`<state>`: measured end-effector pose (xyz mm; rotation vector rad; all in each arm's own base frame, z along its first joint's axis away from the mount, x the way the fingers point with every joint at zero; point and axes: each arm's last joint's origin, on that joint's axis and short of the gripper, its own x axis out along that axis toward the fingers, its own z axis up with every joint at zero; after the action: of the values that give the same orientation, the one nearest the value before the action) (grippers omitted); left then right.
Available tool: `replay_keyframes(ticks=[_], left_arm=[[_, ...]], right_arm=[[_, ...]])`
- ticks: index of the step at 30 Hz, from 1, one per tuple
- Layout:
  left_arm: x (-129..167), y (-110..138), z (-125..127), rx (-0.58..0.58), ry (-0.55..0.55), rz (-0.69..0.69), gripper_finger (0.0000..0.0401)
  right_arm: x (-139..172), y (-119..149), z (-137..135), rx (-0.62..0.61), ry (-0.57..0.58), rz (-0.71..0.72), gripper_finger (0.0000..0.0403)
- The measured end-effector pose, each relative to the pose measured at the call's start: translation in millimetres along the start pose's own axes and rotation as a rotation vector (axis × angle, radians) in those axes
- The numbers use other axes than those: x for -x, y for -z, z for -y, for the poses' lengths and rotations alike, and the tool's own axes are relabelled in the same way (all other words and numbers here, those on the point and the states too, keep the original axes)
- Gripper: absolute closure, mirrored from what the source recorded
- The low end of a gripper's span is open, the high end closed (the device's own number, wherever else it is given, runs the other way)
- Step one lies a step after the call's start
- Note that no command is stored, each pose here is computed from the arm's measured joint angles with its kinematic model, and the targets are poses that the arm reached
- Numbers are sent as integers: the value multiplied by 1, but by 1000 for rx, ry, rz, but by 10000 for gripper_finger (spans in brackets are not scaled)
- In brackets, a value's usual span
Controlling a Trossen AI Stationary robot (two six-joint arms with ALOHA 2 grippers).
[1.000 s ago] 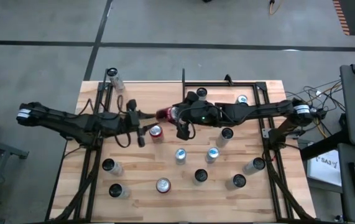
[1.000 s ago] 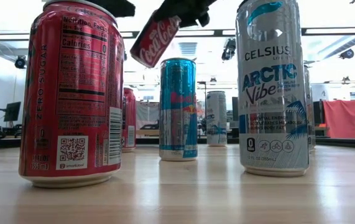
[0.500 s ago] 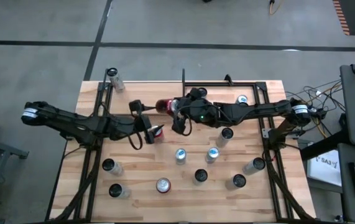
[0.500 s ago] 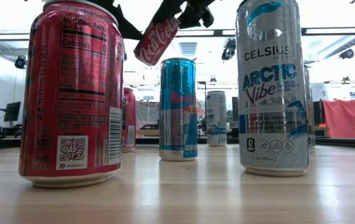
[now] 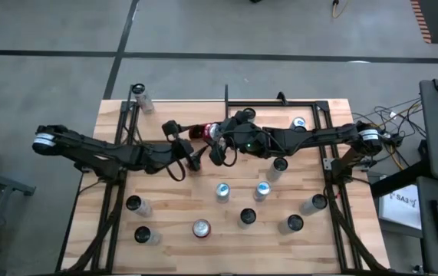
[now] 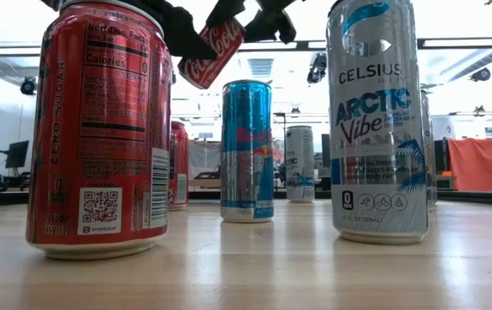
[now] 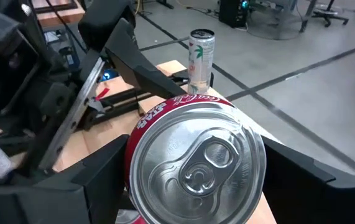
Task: Place canned beverage on shelf
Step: Put the red and white soda can on the shelf
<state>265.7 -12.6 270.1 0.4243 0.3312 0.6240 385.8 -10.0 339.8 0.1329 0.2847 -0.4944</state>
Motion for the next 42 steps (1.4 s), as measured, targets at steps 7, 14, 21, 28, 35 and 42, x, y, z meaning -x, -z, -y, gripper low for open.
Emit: replay_keyframes(ticks=[7,14,21,28,35,42], left_arm=[[-9,7,7,-32,-36,-42,41],[-12,9,7,-12,-63,-55,114],[-11,8,6,24,-57,-46,118],[-7,9,4,50,-39,-38,118],[13,20,-12,147,4,13,118],[40,39,-28,304,133,250,118]], right_arm=[[-3,3,-1,-19,-6,-9,113],[-6,5,-2,-19,-5,-15,113],[-5,2,-3,-39,-12,13,54],[4,-6,0,-14,-16,26,40],[24,-23,7,42,-24,81,41],[26,-28,5,161,-81,122,40]])
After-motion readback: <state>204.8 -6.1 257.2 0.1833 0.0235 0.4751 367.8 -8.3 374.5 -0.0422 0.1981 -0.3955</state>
